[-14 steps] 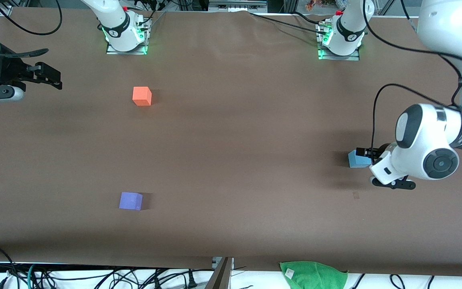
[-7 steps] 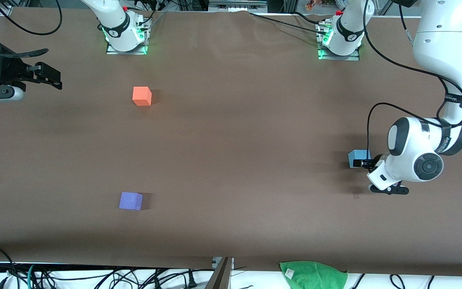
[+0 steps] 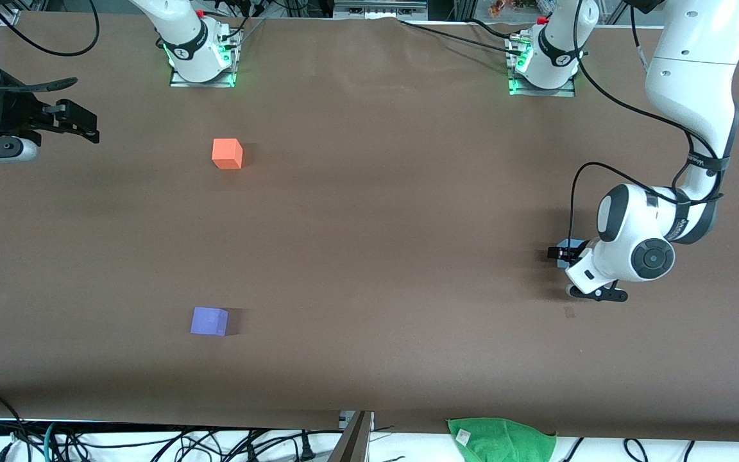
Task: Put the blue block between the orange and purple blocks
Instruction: 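Reach the left gripper down to the cyan block and grasp it, then lift the cyan block with the left gripper and carry it toward the table middle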
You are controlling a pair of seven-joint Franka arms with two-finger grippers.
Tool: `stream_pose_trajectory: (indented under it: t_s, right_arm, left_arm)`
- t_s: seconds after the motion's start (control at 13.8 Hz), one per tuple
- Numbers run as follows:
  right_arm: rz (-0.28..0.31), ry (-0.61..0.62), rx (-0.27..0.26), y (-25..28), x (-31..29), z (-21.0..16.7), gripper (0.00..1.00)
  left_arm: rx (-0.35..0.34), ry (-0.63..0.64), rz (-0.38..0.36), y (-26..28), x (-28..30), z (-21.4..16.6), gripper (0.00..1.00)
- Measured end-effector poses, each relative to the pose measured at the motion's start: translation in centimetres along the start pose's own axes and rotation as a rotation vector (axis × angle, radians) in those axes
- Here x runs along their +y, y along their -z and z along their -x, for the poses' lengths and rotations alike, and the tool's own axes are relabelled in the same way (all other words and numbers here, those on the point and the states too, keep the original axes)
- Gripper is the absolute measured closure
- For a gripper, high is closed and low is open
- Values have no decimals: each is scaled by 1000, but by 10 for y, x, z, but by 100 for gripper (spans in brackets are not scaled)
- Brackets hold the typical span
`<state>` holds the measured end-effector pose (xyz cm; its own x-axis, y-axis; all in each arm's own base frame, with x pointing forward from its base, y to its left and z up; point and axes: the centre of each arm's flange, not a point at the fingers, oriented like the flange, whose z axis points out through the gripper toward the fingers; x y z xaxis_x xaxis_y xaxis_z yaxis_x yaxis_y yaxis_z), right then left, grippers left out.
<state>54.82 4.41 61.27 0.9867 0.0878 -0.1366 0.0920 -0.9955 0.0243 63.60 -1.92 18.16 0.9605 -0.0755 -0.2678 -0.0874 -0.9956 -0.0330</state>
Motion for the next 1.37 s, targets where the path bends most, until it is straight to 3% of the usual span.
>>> stream_pose_trajectory:
  t_s: [0.29,0.51,0.8,1.01,1.16,1.37]
  right_arm:
    - [0,0,0,0,0,0,0]
    - [0,0,0,0,0,0,0]
    - [0,0,0,0,0,0,0]
    - [0,-1,0,0,0,0,0]
    - [0,-1,0,0,1,0,0]
    - [0,-2,0,0,1,0,0]
  left_arm:
    - [-13,1,2,-15,-1,5,1]
    - [-16,2,2,-16,-2,6,32]
    - [3,-12,1,27,8,6,38]
    - [-10,-95,21,112,82,9,39]
    - [17,-82,24,156,153,17,39]
    - [-6,-21,79,152,299,47,39]
